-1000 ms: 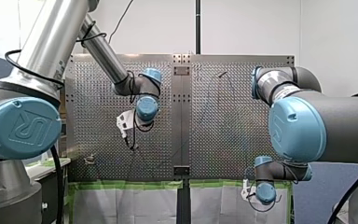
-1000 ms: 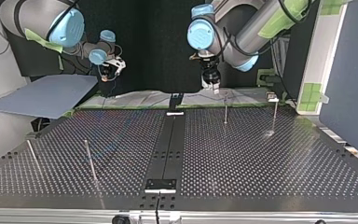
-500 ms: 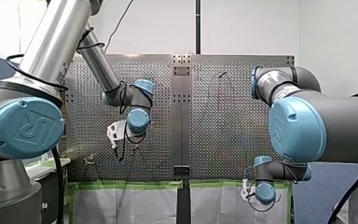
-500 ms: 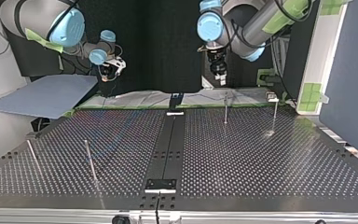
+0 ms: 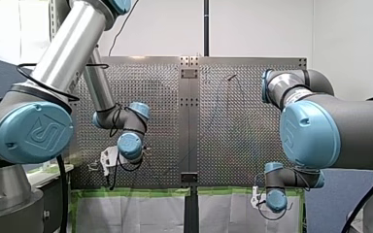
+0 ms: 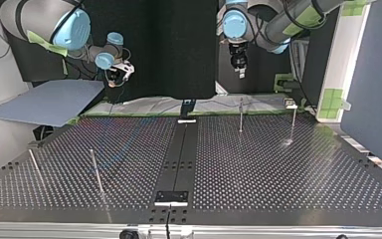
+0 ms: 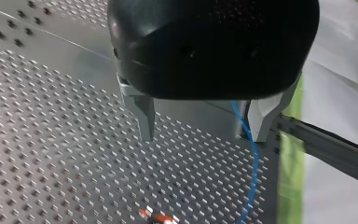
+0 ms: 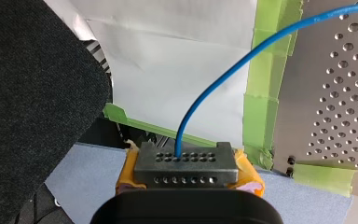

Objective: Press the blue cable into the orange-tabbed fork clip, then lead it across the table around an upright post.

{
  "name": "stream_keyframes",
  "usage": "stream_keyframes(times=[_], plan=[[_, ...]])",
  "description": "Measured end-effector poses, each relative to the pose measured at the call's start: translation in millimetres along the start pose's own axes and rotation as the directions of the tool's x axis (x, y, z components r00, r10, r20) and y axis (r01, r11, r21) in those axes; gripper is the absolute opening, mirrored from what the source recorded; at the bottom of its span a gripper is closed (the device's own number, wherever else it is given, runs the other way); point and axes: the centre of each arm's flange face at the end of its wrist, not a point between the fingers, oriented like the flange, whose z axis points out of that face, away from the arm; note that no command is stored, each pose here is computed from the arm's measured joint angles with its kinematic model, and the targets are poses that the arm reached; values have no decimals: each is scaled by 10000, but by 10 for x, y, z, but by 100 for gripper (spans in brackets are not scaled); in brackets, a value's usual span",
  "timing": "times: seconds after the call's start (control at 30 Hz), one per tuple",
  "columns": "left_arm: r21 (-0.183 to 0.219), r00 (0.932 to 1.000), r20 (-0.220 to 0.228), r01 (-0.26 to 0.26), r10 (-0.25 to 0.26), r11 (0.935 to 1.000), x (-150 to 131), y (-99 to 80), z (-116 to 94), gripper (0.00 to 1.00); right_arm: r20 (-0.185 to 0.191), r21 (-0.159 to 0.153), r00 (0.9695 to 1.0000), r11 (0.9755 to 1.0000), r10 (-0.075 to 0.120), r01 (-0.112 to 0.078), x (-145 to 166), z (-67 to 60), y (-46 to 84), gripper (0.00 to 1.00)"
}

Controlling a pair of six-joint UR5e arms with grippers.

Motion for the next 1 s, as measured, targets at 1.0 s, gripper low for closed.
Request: stream_keyframes(times=[1.0], plan=[[826,9975,-668,299,-244,9961,493,644,128,100,-31,96,10000,9999,-91,91,14,1,-62,0]])
